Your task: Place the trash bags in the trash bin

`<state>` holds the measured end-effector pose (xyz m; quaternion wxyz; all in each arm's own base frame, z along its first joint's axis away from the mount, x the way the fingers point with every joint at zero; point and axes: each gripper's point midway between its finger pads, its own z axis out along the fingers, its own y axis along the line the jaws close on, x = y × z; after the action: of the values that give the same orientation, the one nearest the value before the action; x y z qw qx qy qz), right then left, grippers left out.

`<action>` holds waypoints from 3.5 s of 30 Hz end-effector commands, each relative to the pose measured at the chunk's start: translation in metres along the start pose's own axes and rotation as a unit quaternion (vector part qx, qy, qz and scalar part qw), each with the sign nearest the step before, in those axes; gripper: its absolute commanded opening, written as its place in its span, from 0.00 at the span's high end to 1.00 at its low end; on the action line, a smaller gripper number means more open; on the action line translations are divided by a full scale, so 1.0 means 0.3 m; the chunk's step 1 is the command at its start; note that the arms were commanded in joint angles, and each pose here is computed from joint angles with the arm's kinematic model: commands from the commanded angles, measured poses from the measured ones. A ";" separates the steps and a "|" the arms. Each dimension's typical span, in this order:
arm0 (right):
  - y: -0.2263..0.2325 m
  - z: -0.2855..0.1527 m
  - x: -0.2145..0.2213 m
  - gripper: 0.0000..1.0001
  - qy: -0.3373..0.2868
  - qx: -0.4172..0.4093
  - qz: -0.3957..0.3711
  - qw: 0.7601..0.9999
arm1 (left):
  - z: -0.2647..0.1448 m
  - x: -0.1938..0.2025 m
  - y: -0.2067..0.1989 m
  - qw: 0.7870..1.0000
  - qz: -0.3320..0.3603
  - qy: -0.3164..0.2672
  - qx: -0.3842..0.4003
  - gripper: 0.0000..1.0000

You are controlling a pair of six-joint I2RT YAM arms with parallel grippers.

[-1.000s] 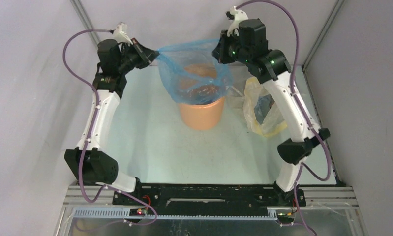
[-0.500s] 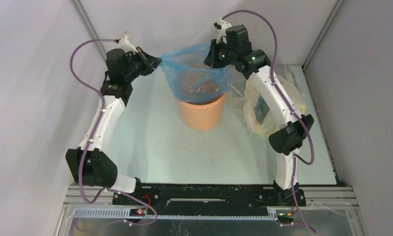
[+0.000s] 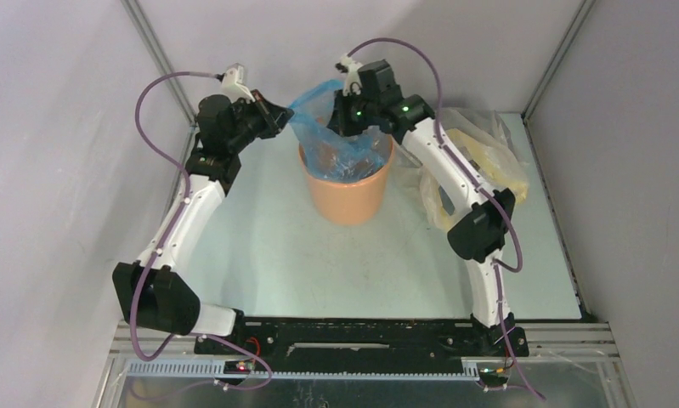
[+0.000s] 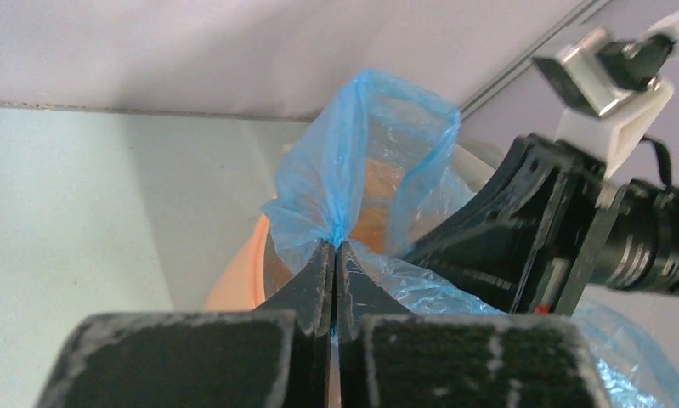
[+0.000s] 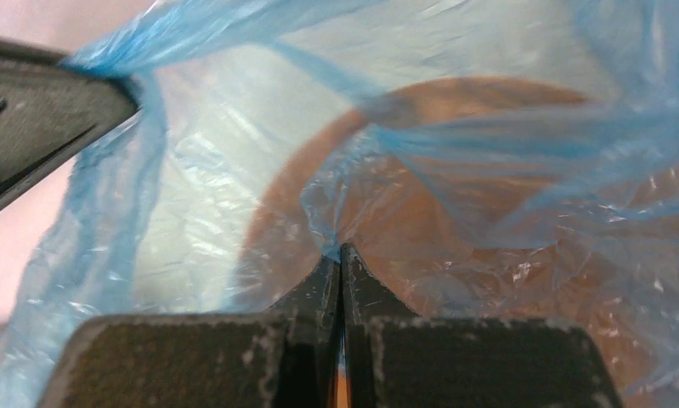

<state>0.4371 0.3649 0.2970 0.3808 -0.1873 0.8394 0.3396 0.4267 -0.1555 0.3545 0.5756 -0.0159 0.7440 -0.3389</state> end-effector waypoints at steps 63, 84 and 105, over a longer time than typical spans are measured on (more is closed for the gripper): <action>-0.393 -0.346 0.087 0.96 -0.026 0.089 0.059 0.994 | -0.094 0.197 0.117 0.995 0.021 0.040 -0.087 1.00; -0.334 -0.436 0.002 0.93 -0.052 0.065 0.058 0.995 | -0.086 0.114 0.124 0.997 0.009 0.014 -0.080 1.00; -0.182 -0.605 0.003 0.27 -0.078 0.105 -0.067 0.989 | -0.092 0.118 0.090 0.999 -0.015 0.008 -0.035 1.00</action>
<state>0.4063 0.1856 0.3015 0.4121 -0.0973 0.8695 0.2542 0.4031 -0.1321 0.2742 0.5293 -0.0573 0.7924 -0.2978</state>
